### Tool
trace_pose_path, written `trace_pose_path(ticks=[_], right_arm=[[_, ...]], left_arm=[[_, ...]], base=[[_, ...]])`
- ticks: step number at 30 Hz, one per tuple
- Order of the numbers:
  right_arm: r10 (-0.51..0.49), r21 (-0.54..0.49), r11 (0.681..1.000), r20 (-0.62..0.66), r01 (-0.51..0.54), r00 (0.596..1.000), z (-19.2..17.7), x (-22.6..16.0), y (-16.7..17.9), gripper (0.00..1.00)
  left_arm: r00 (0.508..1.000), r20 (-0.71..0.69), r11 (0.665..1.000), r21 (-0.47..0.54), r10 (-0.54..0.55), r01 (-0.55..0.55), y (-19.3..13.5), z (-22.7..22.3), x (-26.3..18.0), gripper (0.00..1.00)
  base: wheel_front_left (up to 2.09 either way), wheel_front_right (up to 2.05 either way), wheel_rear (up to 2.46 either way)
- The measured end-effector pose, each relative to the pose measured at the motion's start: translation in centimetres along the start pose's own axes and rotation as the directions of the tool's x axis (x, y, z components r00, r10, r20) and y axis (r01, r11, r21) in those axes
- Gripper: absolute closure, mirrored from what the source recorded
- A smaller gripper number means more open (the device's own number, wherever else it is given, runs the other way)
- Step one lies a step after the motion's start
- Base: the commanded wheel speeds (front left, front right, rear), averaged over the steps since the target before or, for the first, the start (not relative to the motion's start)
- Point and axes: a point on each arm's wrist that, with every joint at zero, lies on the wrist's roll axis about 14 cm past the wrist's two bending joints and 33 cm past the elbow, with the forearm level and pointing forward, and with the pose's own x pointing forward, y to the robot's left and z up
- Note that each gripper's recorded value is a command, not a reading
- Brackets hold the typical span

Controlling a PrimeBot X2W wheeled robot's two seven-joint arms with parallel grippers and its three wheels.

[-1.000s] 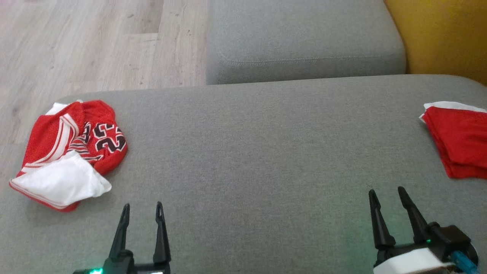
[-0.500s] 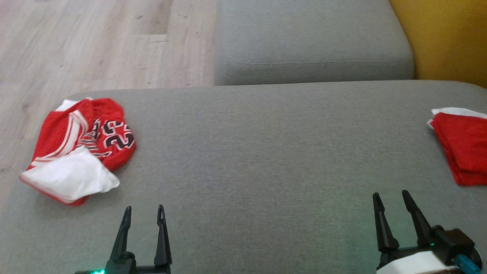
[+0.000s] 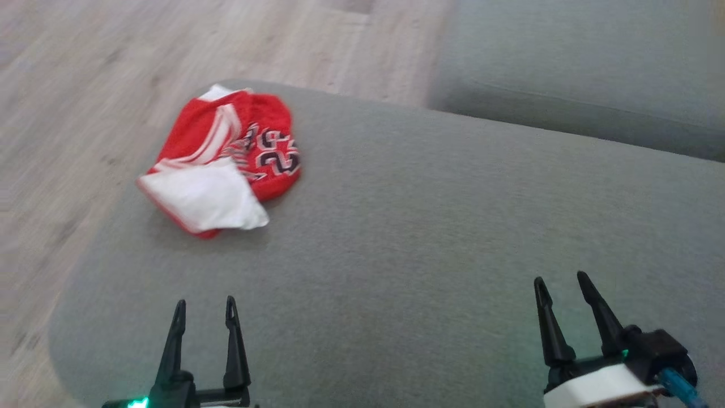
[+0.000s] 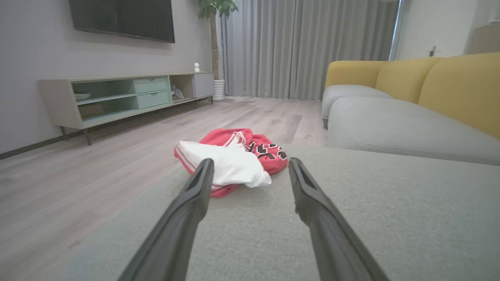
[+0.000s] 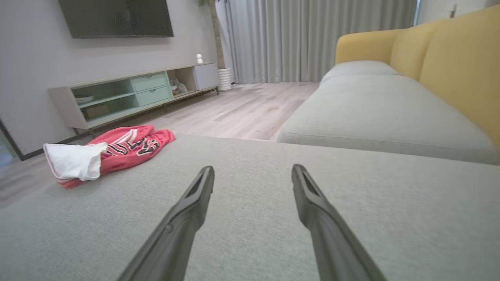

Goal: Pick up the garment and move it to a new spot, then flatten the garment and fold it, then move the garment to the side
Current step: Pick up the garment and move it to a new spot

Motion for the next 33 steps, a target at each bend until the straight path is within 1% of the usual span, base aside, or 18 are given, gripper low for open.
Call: trace_pose_path(ticks=[6, 10, 13, 15, 17, 20, 22, 25, 27, 30, 32, 33], right_arm=[[0.084, 0.008, 0.996, -0.022, -0.083, 0.996, -0.7, 1.9, 2.2, 0.0], [0.103, 0.017, 0.995, -0.044, -0.103, 0.994, -1.5, 2.3, 2.5, 0.0], [0.099, 0.018, 0.995, -0.059, -0.098, 0.993, -2.1, 2.5, 1.9, 0.0], [0.076, 0.019, 0.997, -0.057, -0.075, 0.996, -2.1, 3.2, 0.7, 0.0], [0.063, -0.002, 0.998, -0.054, -0.063, 0.997, -2.2, 4.3, -1.0, 0.0], [0.054, -0.048, 0.997, -0.043, -0.056, 0.998, -2.1, 6.3, -3.6, 0.0], [0.059, -0.086, 0.994, -0.05, -0.063, 0.997, -2.6, 7.5, -5.2, 0.0], [0.065, -0.126, 0.989, -0.084, -0.075, 0.994, -4.2, 8.6, -7.4, 0.0], [0.067, -0.146, 0.986, -0.101, -0.081, 0.993, -5.2, 9.2, -8.7, 0.0], [0.072, -0.166, 0.982, -0.111, -0.09, 0.991, -6.4, 10.4, -10.3, 0.0], [0.076, -0.172, 0.98, -0.112, -0.095, 0.991, -7.1, 11.2, -11.1, 0.0], [0.079, -0.173, 0.98, -0.111, -0.098, 0.991, -7.4, 11.5, -11.4, 0.0]], left_arm=[[0.996, -0.01, 0.996, 0.009, 0.089, -0.089, 2.5, -0.1, -1.0, 0.0], [0.993, -0.014, 0.993, 0.019, 0.117, -0.117, 3.3, -0.1, -1.0, 0.0], [0.991, 0.002, 0.99, 0.036, 0.136, -0.136, 3.9, 0.5, -0.3, 0.0], [0.987, 0.046, 0.987, 0.051, 0.152, -0.155, 4.5, 2.0, 1.3, 0.0], [0.98, 0.127, 0.984, 0.062, 0.155, -0.164, 4.8, 4.6, 4.2, 0.0], [0.962, 0.255, 0.989, 0.088, 0.095, -0.121, 3.7, 9.0, 9.4, 0.0], [0.963, 0.268, 0.991, 0.121, 0.027, -0.062, 2.4, 9.7, 13.0, 0.0], [0.979, 0.2, 0.982, 0.186, -0.049, 0.011, 1.1, 8.1, 18.1, 0.0], [0.992, 0.094, 0.966, 0.253, -0.081, 0.054, 0.6, 6.0, 21.4, 0.0], [0.994, -0.081, 0.948, 0.306, -0.07, 0.092, 0.6, 3.3, 26.2, 0.0], [0.977, -0.208, 0.941, 0.319, -0.049, 0.115, 0.7, 1.0, 28.5, 0.0], [0.961, -0.276, 0.937, 0.325, -0.033, 0.126, 1.0, -0.4, 29.3, 0.0]], base=[[0.0, 0.0, 0.0], [0.0, 0.0, 0.0], [0.0, 0.0, 0.0], [0.0, 0.0, 0.0], [0.0, 0.0, 0.0], [0.0, 0.0, 0.0], [0.0, 0.0, 0.0], [0.0, 0.0, 0.0], [0.0, 0.0, 0.0], [0.0, 0.0, 0.0], [0.0, 0.0, 0.0], [0.0, 0.0, 0.0]])
